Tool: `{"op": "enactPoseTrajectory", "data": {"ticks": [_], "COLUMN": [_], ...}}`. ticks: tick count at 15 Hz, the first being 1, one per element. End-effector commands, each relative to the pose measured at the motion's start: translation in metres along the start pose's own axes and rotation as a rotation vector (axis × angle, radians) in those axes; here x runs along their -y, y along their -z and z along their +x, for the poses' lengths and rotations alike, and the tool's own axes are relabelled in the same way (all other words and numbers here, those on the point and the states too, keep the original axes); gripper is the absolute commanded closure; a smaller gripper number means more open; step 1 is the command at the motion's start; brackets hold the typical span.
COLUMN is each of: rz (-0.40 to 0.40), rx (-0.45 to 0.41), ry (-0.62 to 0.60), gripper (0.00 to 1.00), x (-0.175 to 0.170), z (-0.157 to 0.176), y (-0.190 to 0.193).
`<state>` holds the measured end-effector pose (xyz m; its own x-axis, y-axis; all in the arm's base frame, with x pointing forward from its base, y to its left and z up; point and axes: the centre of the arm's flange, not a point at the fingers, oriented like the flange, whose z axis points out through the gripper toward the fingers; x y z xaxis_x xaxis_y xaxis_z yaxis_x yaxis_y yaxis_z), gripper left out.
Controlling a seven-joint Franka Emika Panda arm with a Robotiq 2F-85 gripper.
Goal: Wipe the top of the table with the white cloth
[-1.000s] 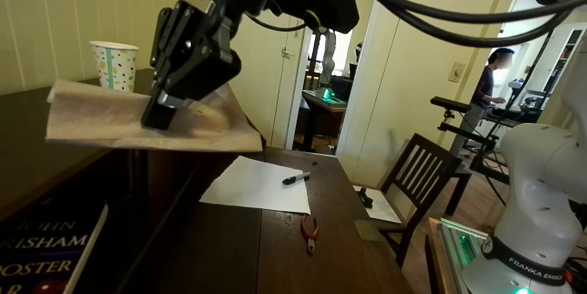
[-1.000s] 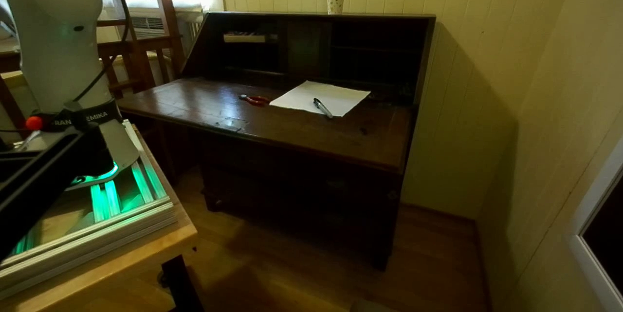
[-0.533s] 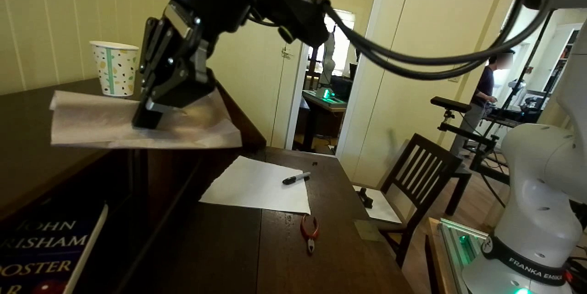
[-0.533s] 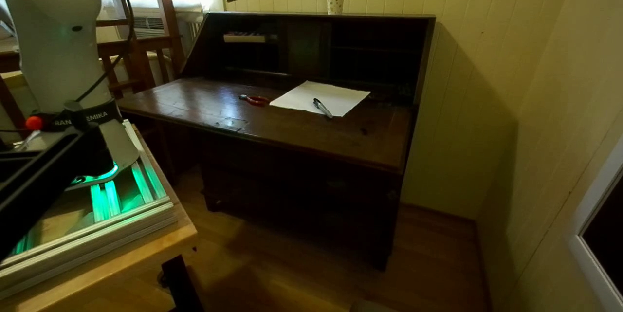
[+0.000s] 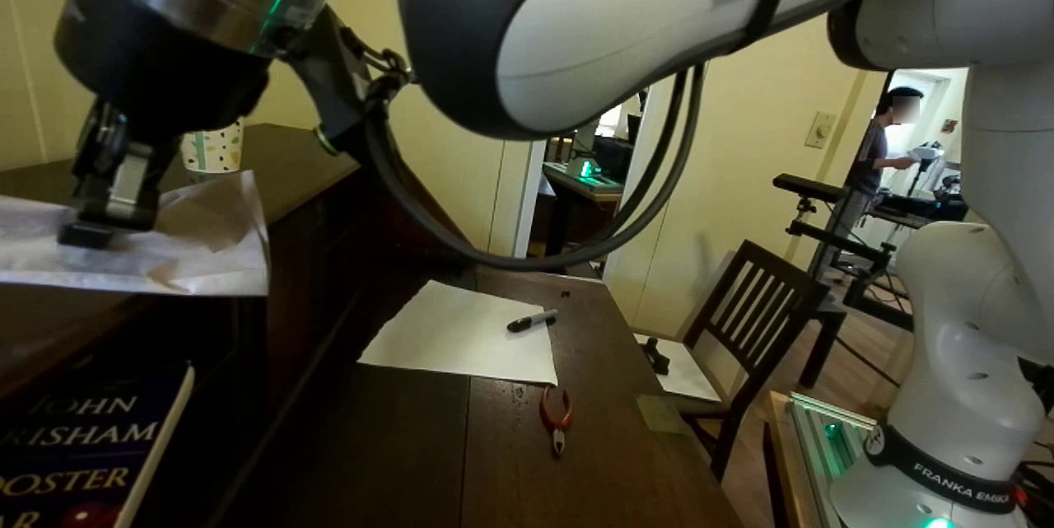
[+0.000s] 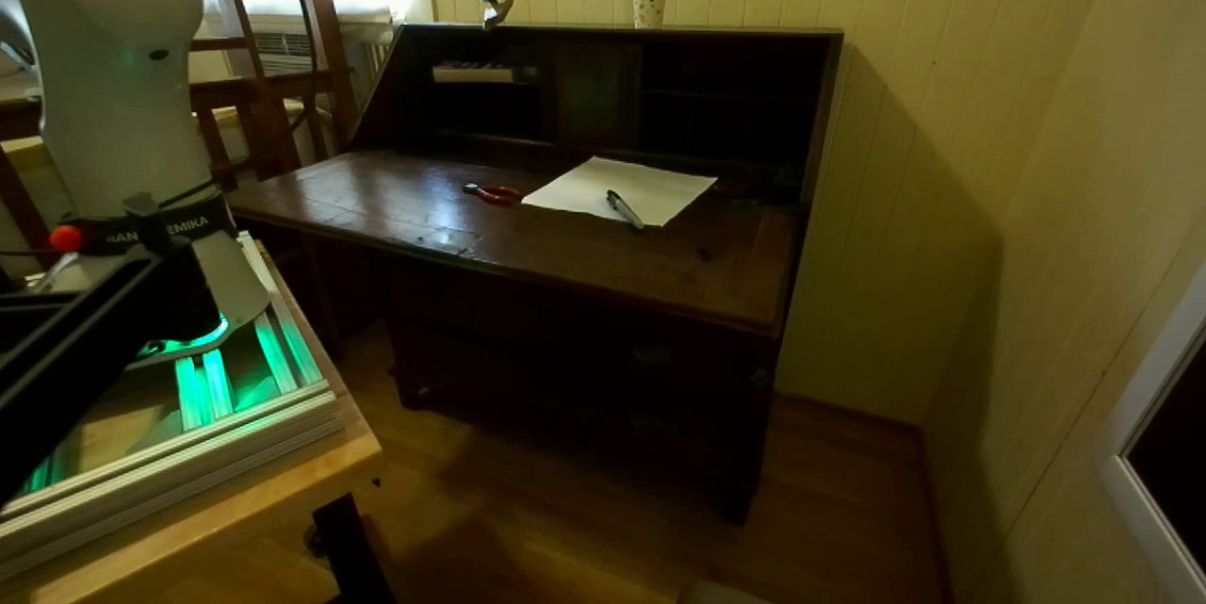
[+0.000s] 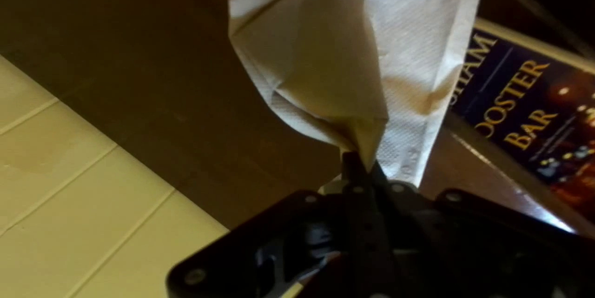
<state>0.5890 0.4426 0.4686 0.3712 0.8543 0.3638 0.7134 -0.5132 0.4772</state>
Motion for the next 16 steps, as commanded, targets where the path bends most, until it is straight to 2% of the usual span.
{"op": "enactPoseTrajectory", "data": {"ticks": [1,6,13,16], "rz": [-0.033,-0.053,-0.16,-0.082], "rx": [-0.038,0.035,0.193,0.111], "ry": [-0.072,-0.141,-0.277,-0.297], "gripper": [1.0,1.0,1.0,1.0], "x": [-0.011,-0.033,-0.088,-0.083], "z": [0.026,0.004,-0.037,-0.035], "y": [-0.032,-0.06,-0.059,-0.059]}}
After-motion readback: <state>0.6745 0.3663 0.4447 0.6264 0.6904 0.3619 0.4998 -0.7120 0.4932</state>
